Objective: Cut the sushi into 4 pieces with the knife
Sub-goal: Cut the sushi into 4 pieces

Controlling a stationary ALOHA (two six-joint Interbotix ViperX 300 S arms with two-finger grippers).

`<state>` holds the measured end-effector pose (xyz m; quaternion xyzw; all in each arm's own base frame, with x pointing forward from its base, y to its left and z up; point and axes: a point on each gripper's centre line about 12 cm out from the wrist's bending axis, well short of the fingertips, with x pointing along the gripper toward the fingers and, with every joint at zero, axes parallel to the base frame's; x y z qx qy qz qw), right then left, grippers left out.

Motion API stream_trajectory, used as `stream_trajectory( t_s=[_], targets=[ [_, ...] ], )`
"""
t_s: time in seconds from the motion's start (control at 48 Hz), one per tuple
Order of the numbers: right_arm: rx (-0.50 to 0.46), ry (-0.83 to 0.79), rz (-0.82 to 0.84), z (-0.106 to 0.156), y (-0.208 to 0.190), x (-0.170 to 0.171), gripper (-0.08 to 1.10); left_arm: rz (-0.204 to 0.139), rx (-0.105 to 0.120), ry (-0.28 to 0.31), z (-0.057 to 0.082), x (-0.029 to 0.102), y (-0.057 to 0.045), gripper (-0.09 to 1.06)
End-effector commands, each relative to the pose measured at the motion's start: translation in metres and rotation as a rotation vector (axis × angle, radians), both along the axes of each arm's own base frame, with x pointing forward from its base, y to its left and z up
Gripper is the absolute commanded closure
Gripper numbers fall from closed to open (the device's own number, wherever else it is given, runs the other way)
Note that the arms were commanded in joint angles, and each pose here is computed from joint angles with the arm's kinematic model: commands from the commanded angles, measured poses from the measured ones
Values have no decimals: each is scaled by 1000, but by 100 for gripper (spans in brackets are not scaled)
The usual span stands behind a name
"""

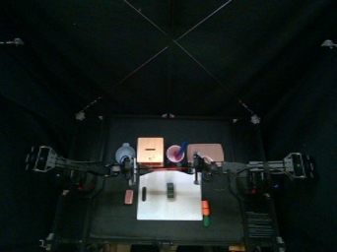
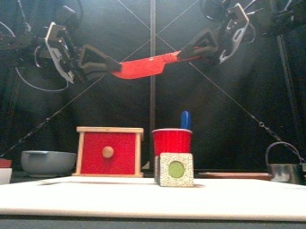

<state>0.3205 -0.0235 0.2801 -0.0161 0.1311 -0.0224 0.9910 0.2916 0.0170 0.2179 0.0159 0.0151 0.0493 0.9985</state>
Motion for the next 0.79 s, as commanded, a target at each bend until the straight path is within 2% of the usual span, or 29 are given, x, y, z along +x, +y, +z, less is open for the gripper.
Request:
stream_trajectory(
  t_s=[0.021, 0.104, 0.229, 0.458, 0.792],
  targets=[
    [3, -20, 8, 5, 3, -2, 91, -9, 15, -18, 2, 5, 0, 82],
    [6, 1, 8, -3, 3, -3, 91, -20, 20, 2, -7, 8, -2, 82],
    [30, 41, 4, -16, 5, -7, 92, -20, 15, 31, -21, 12, -3, 82],
    [116, 140, -33, -44, 6, -6, 92, 3, -4, 67, -45, 23, -1, 82],
    [122, 347, -46, -76, 10, 3, 92, -28, -34, 130, -69, 40, -23, 82]
  ],
)
